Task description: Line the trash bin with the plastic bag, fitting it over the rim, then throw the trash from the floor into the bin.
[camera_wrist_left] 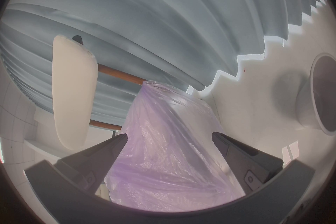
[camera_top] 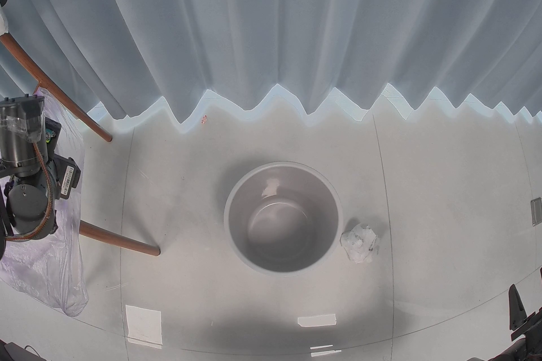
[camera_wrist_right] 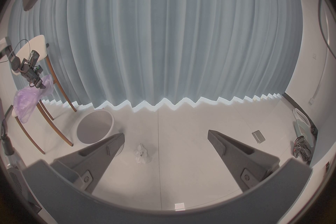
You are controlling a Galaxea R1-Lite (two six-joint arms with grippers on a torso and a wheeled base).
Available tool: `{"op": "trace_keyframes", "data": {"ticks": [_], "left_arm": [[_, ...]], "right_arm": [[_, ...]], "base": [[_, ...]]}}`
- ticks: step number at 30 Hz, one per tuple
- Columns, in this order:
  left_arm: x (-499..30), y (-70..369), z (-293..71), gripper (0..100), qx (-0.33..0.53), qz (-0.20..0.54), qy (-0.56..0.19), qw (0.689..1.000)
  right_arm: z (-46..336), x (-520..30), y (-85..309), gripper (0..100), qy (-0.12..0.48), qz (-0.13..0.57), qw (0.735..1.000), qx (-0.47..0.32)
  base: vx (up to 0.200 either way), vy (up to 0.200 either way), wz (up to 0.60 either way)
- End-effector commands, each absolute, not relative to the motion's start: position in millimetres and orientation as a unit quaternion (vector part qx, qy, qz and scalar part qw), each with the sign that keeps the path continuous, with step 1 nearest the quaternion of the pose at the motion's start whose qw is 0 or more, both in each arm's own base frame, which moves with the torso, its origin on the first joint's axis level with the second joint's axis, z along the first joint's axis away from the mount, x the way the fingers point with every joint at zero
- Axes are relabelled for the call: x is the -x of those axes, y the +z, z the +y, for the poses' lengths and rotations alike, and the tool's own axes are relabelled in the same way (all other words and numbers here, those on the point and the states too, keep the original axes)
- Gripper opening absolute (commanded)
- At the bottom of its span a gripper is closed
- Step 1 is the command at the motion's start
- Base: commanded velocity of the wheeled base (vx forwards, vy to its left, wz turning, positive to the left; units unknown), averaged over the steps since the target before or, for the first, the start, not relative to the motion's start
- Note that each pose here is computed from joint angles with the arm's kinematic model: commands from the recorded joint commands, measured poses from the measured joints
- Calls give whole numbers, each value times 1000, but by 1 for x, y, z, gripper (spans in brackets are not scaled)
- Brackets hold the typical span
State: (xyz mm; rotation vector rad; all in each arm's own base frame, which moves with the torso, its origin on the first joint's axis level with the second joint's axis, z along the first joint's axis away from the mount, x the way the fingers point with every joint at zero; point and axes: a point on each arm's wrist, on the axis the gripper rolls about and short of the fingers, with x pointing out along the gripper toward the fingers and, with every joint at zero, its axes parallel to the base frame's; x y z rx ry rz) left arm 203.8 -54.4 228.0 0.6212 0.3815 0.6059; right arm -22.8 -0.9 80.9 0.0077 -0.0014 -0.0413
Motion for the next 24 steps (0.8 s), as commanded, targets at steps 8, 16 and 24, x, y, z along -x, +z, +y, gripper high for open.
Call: {"op": "trace_keyframes", "data": {"ticks": [8,16,24], "left_arm": [[-219,212,-57,100,-324,206,286,878],[-225,204,-54,100,-326,215,287,875],[-233,199,-50,100,-322,216,295,873]], "right_arm": [[-1,23,76,100,-21,-1,1000,-4],[-1,23,76,100,-21,-1,1000,-4],[-1,23,76,100,-21,-1,1000,-4]], "base": [[0,0,0],[0,0,0],[0,0,0]]}}
